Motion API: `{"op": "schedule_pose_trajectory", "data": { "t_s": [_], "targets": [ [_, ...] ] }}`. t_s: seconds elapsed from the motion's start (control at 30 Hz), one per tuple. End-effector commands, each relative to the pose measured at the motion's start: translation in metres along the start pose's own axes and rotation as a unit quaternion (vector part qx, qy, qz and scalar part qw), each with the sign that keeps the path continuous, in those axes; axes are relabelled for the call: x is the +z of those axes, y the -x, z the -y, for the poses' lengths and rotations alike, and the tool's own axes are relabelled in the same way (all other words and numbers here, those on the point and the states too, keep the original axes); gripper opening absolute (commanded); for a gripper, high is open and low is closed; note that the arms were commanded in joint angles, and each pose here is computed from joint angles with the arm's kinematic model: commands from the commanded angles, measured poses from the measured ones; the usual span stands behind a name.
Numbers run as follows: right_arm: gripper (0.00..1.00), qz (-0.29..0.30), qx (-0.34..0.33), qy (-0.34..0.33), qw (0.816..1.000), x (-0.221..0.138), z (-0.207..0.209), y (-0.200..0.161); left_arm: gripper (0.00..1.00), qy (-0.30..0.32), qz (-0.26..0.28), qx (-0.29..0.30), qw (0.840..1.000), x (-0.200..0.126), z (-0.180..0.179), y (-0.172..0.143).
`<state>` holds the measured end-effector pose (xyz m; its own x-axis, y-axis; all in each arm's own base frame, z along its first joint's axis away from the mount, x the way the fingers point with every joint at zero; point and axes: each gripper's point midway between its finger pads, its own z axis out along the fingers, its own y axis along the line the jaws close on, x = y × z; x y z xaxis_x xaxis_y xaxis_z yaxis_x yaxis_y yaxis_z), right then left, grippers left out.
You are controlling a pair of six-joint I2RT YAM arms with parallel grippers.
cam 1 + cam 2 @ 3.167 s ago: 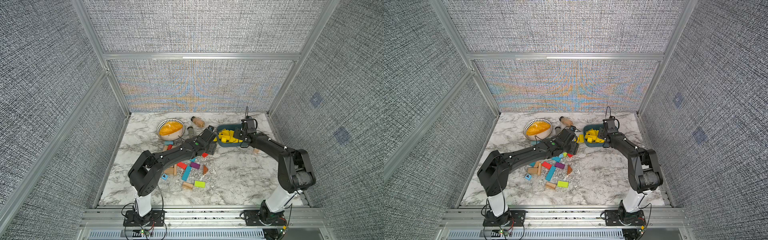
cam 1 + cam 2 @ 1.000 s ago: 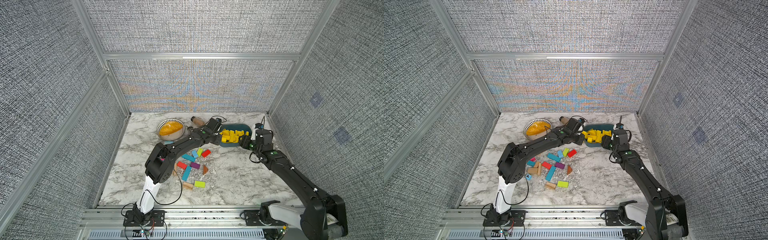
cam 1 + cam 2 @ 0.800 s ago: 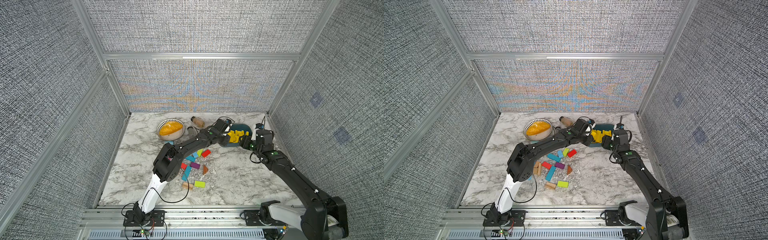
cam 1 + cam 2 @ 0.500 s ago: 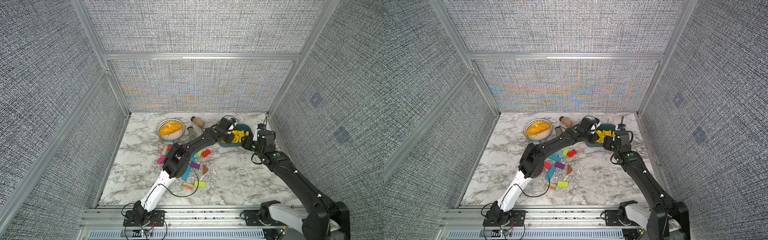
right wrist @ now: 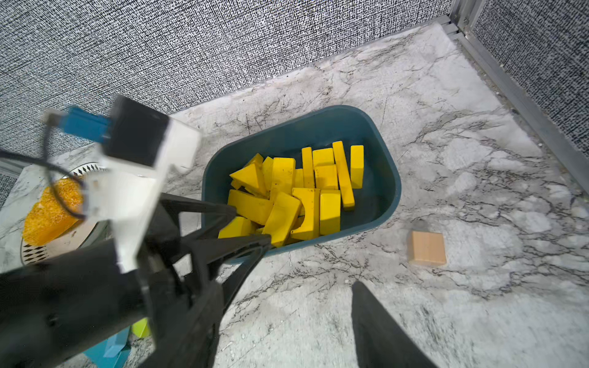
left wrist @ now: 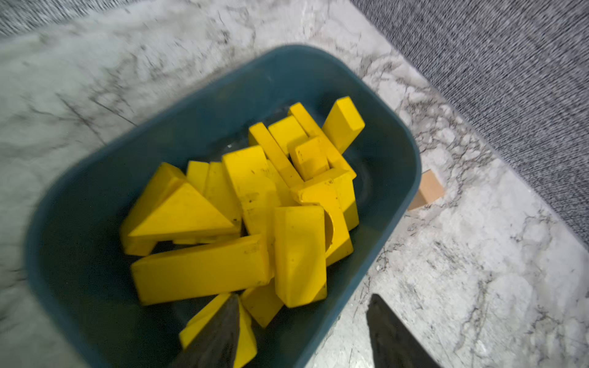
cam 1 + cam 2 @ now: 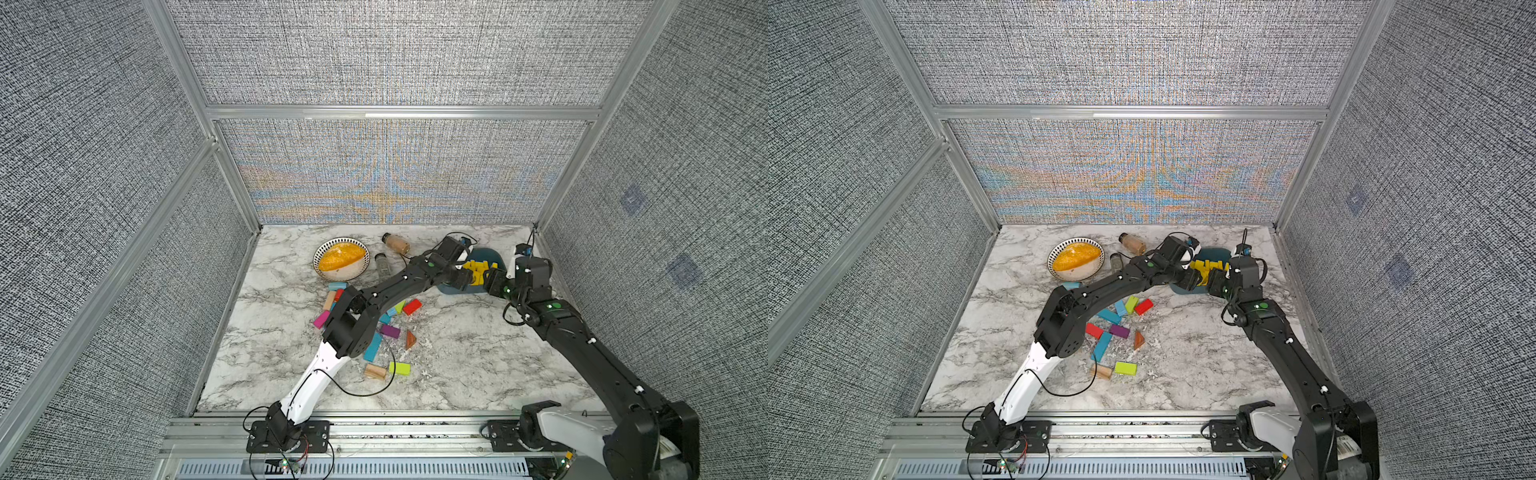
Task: Pick out the yellow building blocks
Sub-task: Place the building block in the storage box, then pick up the building block from the center of the board.
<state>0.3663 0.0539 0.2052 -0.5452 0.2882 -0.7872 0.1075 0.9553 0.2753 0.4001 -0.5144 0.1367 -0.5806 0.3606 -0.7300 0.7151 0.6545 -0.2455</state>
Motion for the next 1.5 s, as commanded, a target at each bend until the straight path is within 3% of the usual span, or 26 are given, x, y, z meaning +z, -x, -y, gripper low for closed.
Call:
{"op": "schedule_pose_trajectory", "data": {
  "t_s": [0.0,0.13,0.27,0.4,0.57,0.73,0.97,1.23,1.47],
  "targets": [
    [0.65,-0.01,-0.008,0.014,1.0,0.002,-0.01,0.004,0.69,0.009,0.082,0.026,0.996,-0.052,0.009,0.052],
    [0.64,-0.016,-0.022,0.014,1.0,0.006,-0.022,0.014,0.7,0.089,0.114,0.034,0.989,-0.118,-0.012,0.059],
    [0.63,-0.017,-0.044,0.024,0.999,0.012,-0.049,0.017,0.7,0.191,0.149,0.02,0.97,-0.194,-0.046,0.048],
    [0.62,-0.044,-0.083,0.025,0.995,0.033,-0.088,0.001,0.7,0.245,0.167,-0.023,0.955,-0.243,-0.08,0.016],
    [0.6,-0.101,-0.119,0.022,0.987,0.071,-0.132,-0.034,0.7,0.303,0.187,-0.081,0.931,-0.281,-0.116,-0.037],
    [0.58,-0.141,-0.14,0.006,0.98,0.107,-0.164,-0.07,0.7,0.328,0.197,-0.112,0.917,-0.301,-0.135,-0.075],
    [0.58,-0.162,-0.131,-0.071,0.975,0.151,-0.162,-0.107,0.73,0.348,0.185,-0.131,0.91,-0.307,-0.148,-0.106],
    [0.59,-0.158,-0.123,-0.154,0.968,0.176,-0.128,-0.119,0.73,0.336,0.174,-0.139,0.915,-0.298,-0.147,-0.115],
    [0.63,-0.165,-0.121,-0.172,0.964,0.192,-0.109,-0.121,0.73,0.339,0.171,-0.146,0.914,-0.296,-0.149,-0.117]
  ]
}}
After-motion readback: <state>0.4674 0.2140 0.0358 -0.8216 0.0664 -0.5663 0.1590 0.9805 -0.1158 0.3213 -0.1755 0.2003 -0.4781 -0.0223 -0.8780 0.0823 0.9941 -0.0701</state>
